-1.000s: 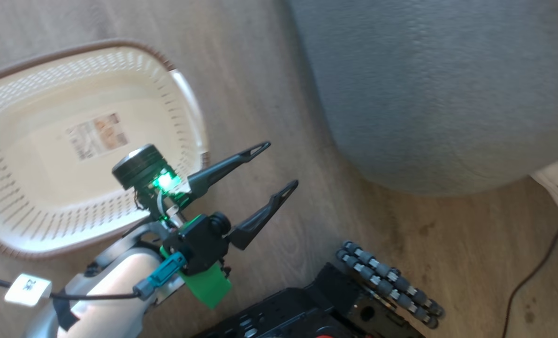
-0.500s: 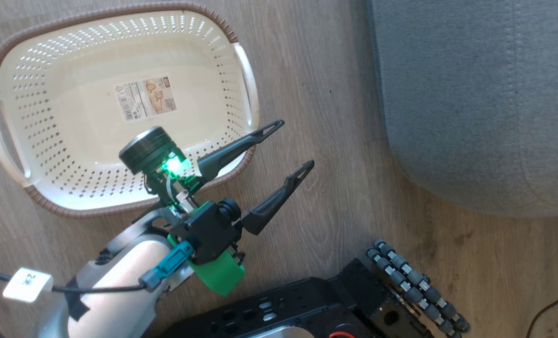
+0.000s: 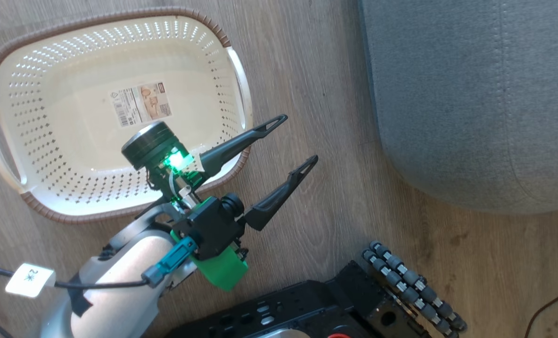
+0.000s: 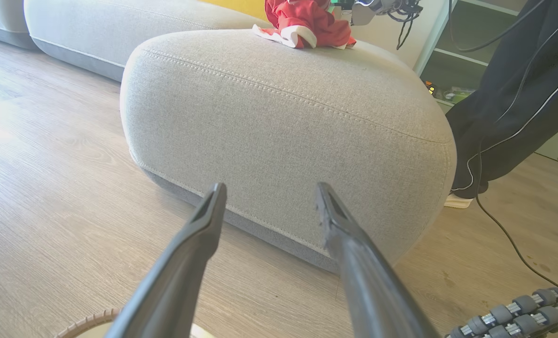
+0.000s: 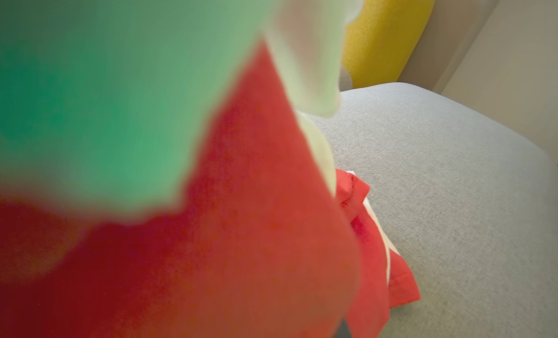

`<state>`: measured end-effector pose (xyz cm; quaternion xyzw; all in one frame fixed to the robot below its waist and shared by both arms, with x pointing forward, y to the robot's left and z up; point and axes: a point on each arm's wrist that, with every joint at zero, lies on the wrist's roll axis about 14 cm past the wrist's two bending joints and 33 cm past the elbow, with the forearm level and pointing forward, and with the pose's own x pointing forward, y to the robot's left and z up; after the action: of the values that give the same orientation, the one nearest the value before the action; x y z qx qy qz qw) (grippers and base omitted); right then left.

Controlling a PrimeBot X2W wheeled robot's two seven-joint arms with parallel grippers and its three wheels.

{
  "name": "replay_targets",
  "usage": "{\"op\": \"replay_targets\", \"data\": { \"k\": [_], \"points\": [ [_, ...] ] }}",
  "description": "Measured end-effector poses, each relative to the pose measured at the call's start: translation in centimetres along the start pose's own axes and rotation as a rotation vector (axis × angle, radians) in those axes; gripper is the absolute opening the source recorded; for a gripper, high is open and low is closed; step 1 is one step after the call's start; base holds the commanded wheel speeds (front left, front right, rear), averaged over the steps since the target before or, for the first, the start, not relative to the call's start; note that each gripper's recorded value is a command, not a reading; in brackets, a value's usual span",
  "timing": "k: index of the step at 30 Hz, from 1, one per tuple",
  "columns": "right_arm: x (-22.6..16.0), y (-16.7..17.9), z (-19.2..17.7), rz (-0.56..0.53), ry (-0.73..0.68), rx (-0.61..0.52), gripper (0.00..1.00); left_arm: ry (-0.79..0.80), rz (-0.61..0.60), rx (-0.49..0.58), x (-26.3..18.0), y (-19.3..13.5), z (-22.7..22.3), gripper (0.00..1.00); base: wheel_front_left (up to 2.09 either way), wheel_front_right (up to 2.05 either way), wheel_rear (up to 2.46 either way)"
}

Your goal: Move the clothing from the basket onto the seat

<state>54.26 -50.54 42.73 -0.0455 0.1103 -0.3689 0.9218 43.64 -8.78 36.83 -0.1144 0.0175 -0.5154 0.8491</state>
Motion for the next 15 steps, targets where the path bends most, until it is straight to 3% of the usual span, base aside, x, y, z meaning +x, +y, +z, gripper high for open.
{"op": "replay_targets", "data": {
  "k": [1,2,15],
  "points": [
    [-0.1,-0.1,0.3,0.002,-0.004,-0.009,0.85,-0.002,-0.003,0.003,0.1,-0.1,0.2,1.00,0.00,0.00,0.00],
    [-0.1,-0.1,0.6,0.004,-0.007,-0.017,1.00,-0.004,-0.006,0.007,0.1,-0.2,0.4,1.00,0.00,0.00,0.00],
    [-1.7,-1.5,5.2,0.044,-0.042,-0.073,1.00,-0.081,-0.031,0.055,1.4,-2.6,5.4,1.00,0.00,0.00,0.00]
  ]
}}
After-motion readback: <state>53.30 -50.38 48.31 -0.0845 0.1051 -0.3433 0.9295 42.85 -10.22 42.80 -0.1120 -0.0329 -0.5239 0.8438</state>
